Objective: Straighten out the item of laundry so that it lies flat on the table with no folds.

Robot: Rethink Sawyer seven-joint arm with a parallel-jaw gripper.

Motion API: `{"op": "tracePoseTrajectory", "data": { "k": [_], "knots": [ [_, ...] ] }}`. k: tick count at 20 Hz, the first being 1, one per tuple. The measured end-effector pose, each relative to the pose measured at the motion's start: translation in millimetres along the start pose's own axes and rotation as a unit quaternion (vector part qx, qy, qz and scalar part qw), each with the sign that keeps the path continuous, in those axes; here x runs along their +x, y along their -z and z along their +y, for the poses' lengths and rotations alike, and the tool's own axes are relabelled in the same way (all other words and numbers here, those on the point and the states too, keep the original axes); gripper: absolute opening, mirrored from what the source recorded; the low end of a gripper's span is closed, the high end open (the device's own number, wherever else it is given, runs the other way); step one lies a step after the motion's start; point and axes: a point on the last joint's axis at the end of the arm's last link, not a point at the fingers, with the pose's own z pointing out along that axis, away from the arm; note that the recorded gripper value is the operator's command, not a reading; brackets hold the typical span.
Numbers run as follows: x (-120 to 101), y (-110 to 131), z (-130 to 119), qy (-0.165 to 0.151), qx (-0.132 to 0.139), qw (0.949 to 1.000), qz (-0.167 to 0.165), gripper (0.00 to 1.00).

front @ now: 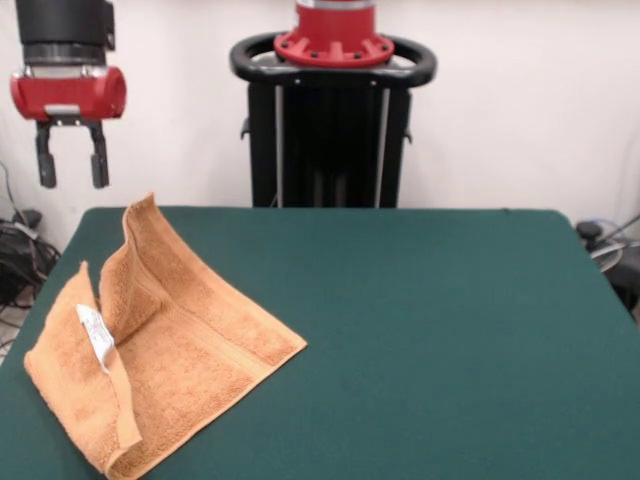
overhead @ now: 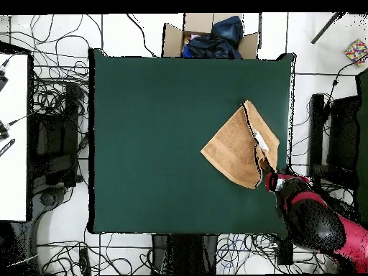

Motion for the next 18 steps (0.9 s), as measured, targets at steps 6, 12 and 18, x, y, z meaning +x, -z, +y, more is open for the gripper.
{"op": "tracePoseTrajectory", "data": {
  "k": [6,12,18],
  "knots": [
    [-47,7,24,0.022,-0.004,0.9996,0.019,1.0],
    [-96,2,57,0.059,-0.007,0.9982,0.011,1.0],
    [-134,-9,75,0.076,-0.008,0.997,-0.011,1.0]
  ]
}}
